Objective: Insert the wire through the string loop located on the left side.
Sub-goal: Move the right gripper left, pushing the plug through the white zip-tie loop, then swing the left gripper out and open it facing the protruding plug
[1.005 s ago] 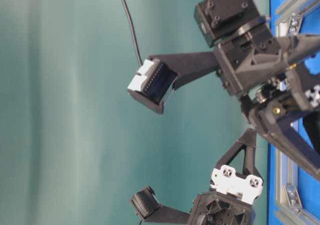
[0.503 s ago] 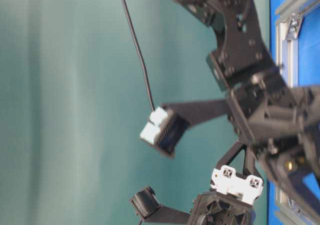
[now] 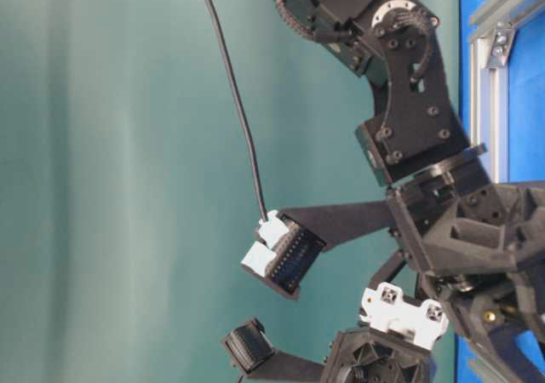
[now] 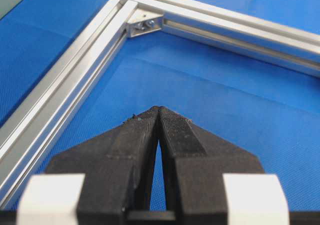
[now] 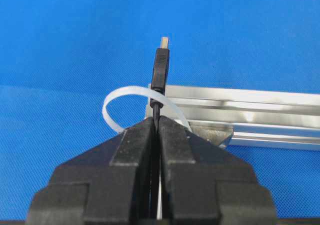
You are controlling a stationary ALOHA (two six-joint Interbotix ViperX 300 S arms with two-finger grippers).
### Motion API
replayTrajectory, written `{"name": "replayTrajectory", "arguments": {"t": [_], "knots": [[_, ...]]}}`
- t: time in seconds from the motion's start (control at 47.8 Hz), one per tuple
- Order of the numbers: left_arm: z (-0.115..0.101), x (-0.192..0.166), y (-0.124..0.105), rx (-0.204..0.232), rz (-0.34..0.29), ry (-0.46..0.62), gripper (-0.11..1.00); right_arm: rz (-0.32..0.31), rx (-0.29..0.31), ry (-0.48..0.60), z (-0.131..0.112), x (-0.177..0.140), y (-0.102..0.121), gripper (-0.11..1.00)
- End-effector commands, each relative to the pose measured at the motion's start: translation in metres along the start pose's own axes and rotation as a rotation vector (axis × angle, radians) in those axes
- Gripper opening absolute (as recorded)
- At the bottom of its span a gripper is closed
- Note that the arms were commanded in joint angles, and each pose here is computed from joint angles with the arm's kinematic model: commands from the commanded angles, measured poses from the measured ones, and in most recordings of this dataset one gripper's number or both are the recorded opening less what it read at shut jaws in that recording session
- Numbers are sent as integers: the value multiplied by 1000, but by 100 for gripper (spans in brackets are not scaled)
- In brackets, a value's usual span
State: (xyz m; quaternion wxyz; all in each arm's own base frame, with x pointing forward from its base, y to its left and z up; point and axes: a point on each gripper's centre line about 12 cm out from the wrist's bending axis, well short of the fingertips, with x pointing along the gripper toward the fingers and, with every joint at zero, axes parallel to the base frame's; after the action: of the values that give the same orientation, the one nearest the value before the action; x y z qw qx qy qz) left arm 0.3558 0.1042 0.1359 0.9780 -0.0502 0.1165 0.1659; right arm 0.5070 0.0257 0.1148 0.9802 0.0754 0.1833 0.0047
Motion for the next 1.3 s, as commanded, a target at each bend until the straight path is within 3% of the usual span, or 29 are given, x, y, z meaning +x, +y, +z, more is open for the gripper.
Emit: {"name": "replayTrajectory", "arguments": {"t": [0.0,0.251,0.838,1.277], "knots": [[15,-2,-2,0,-7,-47,0,6,-2,-43,18,-1,2,0],[11,-12,0,2,-4,-37,0,5,-2,-38,16,-2,2,0],[-20,-133,22,-7,50,-5,0,5,-2,-38,15,-2,2,0],[-22,-162,20,-17,33,-18,0,5,-2,-40,15,-2,2,0]]}}
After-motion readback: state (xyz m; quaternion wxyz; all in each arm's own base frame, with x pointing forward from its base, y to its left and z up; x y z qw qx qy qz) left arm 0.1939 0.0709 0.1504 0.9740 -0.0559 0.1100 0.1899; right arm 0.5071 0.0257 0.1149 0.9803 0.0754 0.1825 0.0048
